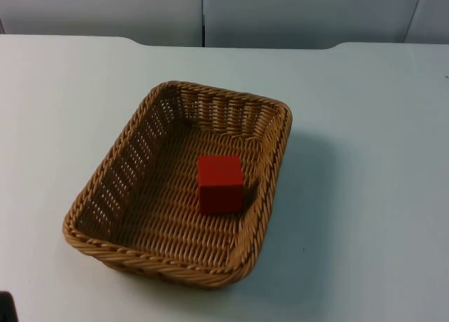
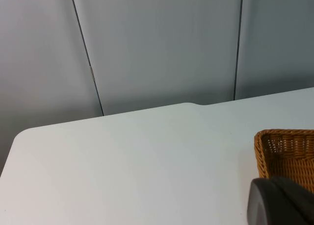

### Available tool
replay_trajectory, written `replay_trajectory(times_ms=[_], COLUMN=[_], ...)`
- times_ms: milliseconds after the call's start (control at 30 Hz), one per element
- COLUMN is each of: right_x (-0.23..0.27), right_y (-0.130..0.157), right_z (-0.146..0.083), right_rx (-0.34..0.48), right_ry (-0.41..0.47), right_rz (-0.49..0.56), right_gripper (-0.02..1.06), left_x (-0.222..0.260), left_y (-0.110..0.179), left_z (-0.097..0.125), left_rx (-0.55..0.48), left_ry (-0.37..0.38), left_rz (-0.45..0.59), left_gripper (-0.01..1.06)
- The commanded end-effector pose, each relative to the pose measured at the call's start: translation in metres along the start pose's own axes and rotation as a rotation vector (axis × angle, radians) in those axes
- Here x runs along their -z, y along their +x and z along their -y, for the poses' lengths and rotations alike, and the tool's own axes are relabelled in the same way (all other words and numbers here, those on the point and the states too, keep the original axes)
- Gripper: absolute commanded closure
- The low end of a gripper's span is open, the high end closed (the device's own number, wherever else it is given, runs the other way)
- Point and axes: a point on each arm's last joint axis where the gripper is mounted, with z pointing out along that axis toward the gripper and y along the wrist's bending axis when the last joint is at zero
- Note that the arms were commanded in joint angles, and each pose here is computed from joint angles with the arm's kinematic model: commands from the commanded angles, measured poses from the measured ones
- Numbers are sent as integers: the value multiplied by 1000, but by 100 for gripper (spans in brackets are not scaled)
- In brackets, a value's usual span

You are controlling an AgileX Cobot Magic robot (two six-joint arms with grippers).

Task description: Pick up the basket with the left hand and place the cube into the basket with the right hand.

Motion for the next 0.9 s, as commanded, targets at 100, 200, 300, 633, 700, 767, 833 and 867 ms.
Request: replay_trajectory(times_ms=[100,200,300,633,700,767,833,867], right_x=[0,0,1,12,16,24,28,33], right_y=[-1,-4,-9,-41,-46,-56,-60,-64], right_z=[0,-2,-4,-17,-19,-23,-24,-26], right_rx=[233,233,233,204,173,99,89,101], right_ry=[1,-8,-25,-138,-167,-237,-261,-281], right_rz=[22,55,117,500,570,702,759,834], right_gripper=[105,105,105,105,105,105,105,105], left_x=[0,0,0,0,0,0,0,0], left_y=[1,1,1,1,1,1,1,1], left_z=[1,1,1,1,1,1,1,1], left_rx=[13,13,13,13,13,13,13,13], left_ry=[10,10,10,10,10,10,10,10], left_rz=[2,2,2,2,2,2,2,2], left_gripper=[105,105,105,105,105,105,105,105])
